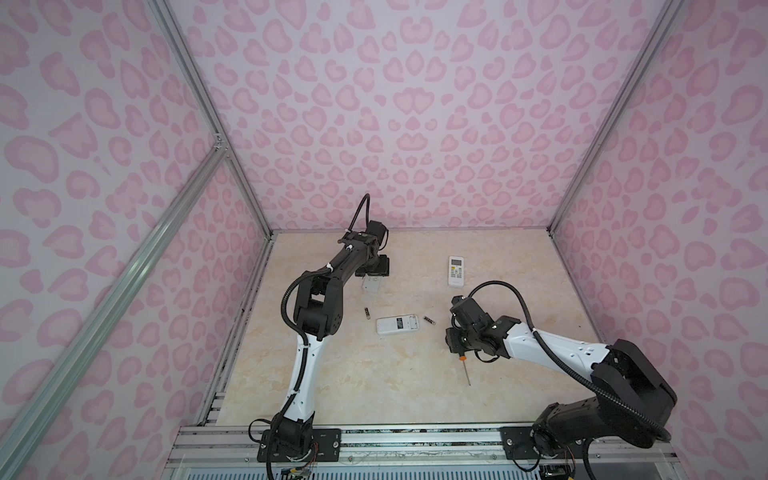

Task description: Unload the batteries from the remote control

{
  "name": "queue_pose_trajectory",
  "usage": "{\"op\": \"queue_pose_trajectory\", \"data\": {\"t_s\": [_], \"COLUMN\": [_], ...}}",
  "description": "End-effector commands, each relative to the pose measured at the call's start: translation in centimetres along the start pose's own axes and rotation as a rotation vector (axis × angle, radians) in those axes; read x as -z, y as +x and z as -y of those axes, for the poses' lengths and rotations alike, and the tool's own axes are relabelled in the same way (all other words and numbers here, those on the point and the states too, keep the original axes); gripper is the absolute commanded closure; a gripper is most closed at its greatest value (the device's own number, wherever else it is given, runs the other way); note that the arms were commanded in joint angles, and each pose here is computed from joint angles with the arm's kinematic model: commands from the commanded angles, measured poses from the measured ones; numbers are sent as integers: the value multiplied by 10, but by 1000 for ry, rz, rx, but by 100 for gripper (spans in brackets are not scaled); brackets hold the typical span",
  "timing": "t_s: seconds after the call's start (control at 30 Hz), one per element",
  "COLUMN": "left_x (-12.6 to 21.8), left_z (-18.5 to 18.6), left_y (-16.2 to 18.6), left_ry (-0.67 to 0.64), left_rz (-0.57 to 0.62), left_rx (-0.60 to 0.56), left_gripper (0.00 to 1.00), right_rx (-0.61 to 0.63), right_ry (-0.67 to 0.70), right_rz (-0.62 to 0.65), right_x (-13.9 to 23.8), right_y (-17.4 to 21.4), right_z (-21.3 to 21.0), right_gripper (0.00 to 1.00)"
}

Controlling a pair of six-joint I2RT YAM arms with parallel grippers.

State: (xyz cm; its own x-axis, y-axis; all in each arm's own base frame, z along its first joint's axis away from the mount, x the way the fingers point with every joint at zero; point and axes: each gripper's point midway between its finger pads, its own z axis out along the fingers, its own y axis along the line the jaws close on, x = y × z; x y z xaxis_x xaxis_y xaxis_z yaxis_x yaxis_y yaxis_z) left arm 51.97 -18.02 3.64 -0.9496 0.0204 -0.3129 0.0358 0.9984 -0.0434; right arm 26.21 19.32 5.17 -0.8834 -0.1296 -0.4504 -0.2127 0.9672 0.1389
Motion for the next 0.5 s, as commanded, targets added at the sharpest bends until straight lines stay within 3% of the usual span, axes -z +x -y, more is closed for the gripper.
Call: {"op": "queue_pose_trajectory", "data": {"t_s": [0.0,0.47], "left_x": [-8,-6], "left_z": [1,9], "left_y": [23,30], "left_ry": [4,38], "left_rz": [-120,-160], "left_rx": [-2,19], "left_gripper": [33,52], "right_rx": [-17,-45], "right_ry": [-24,-51], "right_rz": [40,151], "right_x": [6,33], "right_y": [-7,-31], "right_z": [-4,2], "right_gripper": [48,51]}}
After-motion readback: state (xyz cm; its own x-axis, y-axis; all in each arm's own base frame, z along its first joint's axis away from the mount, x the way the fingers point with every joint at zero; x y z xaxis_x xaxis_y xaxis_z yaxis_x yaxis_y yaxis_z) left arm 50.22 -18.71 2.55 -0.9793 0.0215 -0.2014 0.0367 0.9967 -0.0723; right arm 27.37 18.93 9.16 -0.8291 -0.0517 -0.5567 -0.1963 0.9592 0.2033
